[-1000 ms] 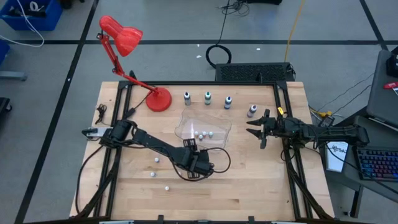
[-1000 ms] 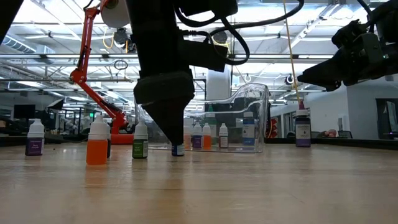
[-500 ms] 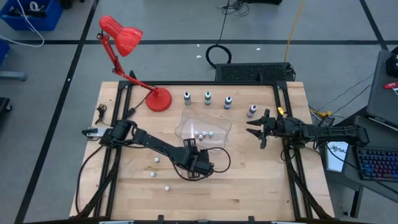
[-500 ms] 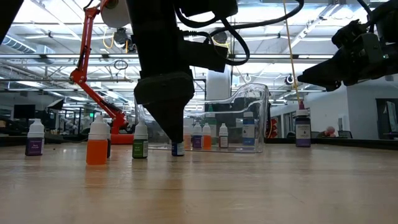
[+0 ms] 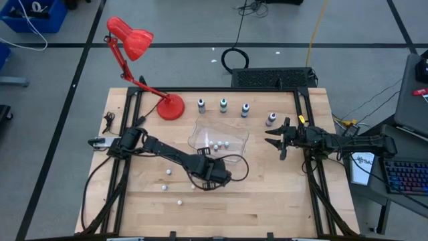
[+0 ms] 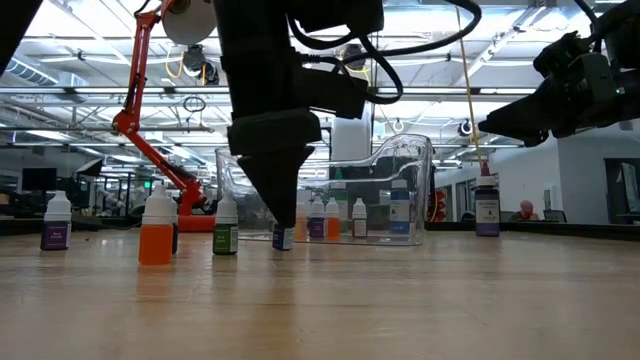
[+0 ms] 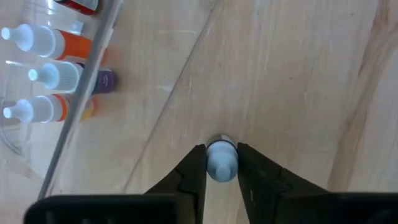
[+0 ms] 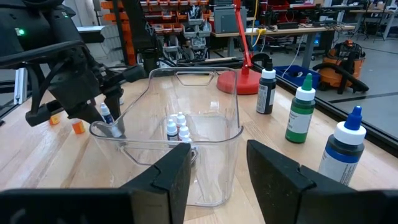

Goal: Pick & Place food coloring
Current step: Put the top small purple food coloring bottle in the transparent bin

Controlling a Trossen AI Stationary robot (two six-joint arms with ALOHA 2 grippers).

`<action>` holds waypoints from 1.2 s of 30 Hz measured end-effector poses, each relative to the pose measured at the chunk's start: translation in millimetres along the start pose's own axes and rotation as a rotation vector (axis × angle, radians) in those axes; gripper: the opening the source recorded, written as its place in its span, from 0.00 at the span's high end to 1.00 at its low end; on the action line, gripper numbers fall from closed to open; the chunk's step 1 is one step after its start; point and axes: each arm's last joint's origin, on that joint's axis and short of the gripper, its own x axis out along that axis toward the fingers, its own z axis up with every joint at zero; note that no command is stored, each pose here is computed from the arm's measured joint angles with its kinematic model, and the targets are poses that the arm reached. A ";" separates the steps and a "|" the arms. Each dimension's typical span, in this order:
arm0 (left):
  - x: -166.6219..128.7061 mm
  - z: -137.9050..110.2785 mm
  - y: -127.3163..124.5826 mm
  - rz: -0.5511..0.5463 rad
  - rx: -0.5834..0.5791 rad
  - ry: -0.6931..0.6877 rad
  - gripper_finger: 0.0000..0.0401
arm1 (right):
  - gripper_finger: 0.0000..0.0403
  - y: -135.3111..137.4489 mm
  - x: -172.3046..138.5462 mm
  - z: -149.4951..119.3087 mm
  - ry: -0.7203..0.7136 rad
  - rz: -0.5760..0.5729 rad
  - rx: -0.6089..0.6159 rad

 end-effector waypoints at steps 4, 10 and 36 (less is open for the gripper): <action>-0.2 0.2 -0.8 -0.016 0.009 0.001 0.83 | 0.64 0.0 0.0 0.0 0.000 0.000 0.000; -6.8 2.9 -1.3 -0.066 0.011 0.007 0.83 | 0.64 0.0 0.0 0.0 0.000 0.000 0.000; -146.3 -1.5 161.1 -0.092 -0.334 -0.295 0.84 | 0.64 0.1 0.2 -0.2 0.003 0.001 0.000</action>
